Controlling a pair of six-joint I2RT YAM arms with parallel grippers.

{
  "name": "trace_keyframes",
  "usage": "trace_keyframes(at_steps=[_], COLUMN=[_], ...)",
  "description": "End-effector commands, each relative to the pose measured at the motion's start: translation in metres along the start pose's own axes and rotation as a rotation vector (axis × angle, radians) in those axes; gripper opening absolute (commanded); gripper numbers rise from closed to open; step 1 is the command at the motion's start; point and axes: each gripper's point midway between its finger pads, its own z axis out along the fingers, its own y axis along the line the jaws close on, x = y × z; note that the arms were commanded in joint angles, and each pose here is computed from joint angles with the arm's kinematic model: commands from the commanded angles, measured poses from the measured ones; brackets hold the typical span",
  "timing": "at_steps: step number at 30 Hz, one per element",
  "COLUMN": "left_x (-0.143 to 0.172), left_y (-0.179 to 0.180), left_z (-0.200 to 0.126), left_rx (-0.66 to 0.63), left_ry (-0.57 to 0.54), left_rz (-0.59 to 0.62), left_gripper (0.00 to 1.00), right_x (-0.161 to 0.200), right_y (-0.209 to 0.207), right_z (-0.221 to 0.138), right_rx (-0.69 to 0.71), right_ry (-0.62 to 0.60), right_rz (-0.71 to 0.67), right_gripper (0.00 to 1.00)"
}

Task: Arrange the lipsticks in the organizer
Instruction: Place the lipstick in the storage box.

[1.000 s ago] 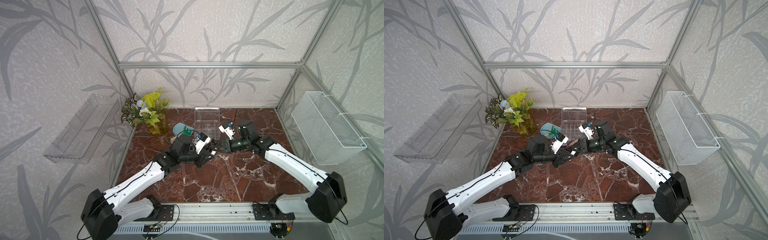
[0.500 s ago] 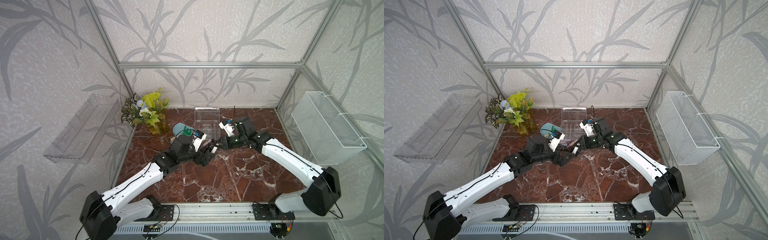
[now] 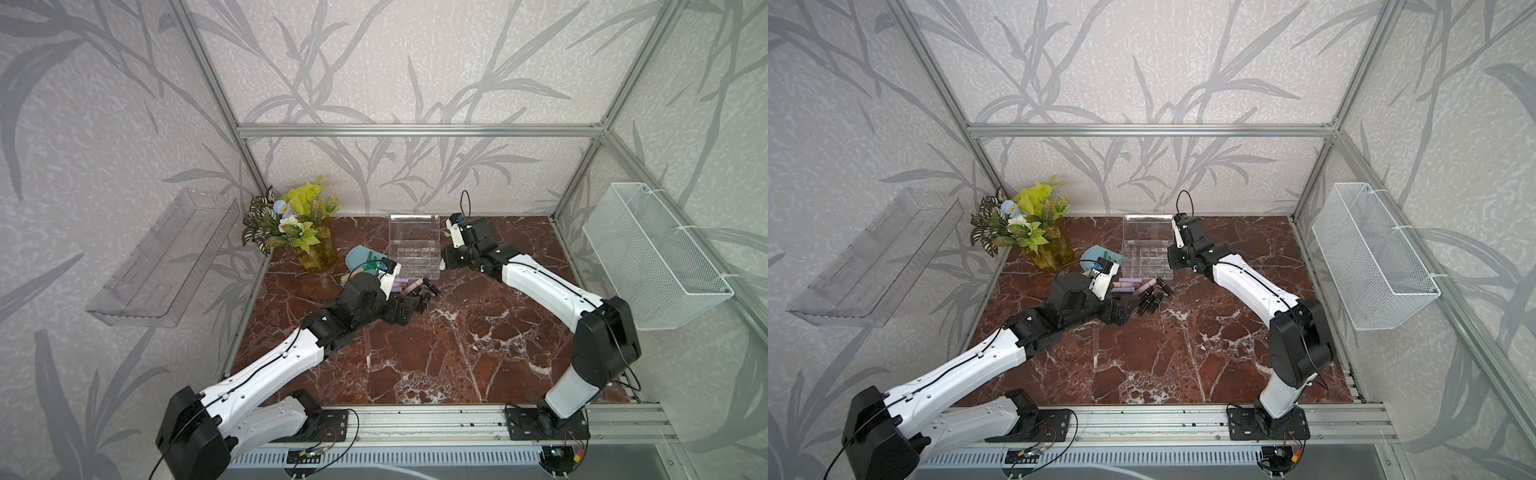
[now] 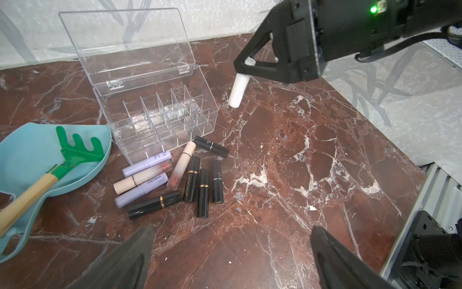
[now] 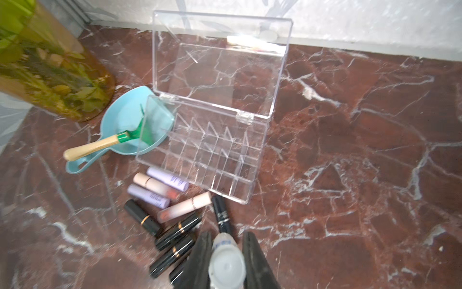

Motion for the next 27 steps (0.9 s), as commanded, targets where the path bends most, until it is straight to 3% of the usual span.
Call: trace_keyframes(at_steps=[1, 13, 27], left_x=[0.006, 0.027, 0.036], left_y=[0.005, 0.016, 0.018], left_z=[0.007, 0.016, 0.021], left_rx=[-0.023, -0.057, -0.061], left_ry=[-0.002, 0.035, 0.056], left_rz=[-0.019, -0.017, -0.003], left_gripper=[1.00, 1.00, 1.00], right_x=[-0.040, -0.058, -0.044], right_y=[-0.008, -0.016, -0.018], right_z=[0.014, 0.058, 0.078], right_rx=[0.071, 0.108, 0.105], right_ry=[-0.138, -0.175, -0.161], right_rz=[-0.057, -0.081, -0.066], right_gripper=[0.18, 0.18, 0.18])
